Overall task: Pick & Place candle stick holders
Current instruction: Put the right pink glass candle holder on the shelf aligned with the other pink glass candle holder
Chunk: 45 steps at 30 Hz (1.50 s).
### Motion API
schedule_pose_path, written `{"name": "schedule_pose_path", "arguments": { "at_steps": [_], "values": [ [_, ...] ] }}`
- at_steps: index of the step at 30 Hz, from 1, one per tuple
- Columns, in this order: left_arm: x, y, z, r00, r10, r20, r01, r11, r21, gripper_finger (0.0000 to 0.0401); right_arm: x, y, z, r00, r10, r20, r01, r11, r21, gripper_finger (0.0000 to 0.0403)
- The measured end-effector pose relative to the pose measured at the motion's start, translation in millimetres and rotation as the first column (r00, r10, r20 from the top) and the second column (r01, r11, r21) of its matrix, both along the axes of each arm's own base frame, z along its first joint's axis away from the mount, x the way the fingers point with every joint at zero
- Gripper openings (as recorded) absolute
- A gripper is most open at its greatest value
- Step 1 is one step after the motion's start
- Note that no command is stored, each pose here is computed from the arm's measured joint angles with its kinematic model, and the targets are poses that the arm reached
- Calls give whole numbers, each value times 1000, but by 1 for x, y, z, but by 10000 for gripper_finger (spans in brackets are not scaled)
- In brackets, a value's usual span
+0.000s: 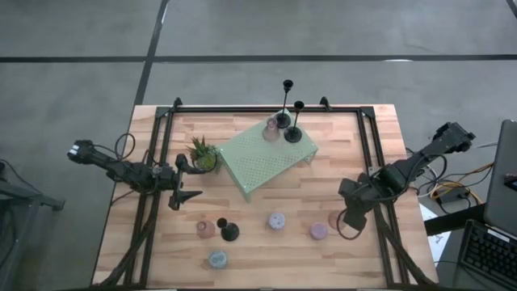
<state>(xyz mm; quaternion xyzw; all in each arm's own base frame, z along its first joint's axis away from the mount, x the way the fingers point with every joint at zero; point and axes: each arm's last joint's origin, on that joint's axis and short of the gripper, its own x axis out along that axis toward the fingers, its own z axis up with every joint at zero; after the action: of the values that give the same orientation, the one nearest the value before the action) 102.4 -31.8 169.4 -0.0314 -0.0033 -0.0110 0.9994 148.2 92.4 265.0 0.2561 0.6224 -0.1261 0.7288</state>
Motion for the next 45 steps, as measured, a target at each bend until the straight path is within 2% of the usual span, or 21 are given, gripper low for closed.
{"name": "schedule_pose_path", "arguments": {
  "at_steps": [3,9,11,15,18,24,27,30,34,40,45],
  "values": [
    [0,0,0,1000,0,0,0,1000,0,335,3,4,-6,999,22,-28,-23,1000,-11,122],
    [0,0,0,1000,0,0,0,1000,0,335,8,30,-16,971,239,1,-239,971,-11,115],
    [0,0,0,1000,0,-1,0,1000,0,335,6,39,-20,966,259,-19,-259,966,-15,108],
    [0,0,0,1000,0,-1,0,1000,1,335,-5,56,-26,976,213,-48,-215,976,-32,96],
    [0,0,0,1000,0,-1,0,1000,1,335,-15,69,-28,988,155,2,-154,984,-90,95],
    [0,0,0,1000,0,-1,0,1000,0,335,-32,91,-37,987,56,149,-23,976,-214,130],
    [0,0,0,1000,0,-1,0,1000,0,335,-36,102,-49,989,21,147,16,968,-249,157],
    [0,0,0,1000,0,-1,0,1000,0,335,-38,109,-64,992,-11,127,51,949,-313,187],
    [0,0,0,1000,0,-2,0,1000,1,335,-37,116,-80,982,-35,183,106,913,-394,215],
    [0,0,0,1000,0,-3,0,1000,1,335,-39,118,-96,974,-54,222,159,856,-492,223],
    [0,0,0,1000,0,-3,0,1000,1,335,-42,122,-105,941,-30,338,218,818,-533,226]
  ]
}}
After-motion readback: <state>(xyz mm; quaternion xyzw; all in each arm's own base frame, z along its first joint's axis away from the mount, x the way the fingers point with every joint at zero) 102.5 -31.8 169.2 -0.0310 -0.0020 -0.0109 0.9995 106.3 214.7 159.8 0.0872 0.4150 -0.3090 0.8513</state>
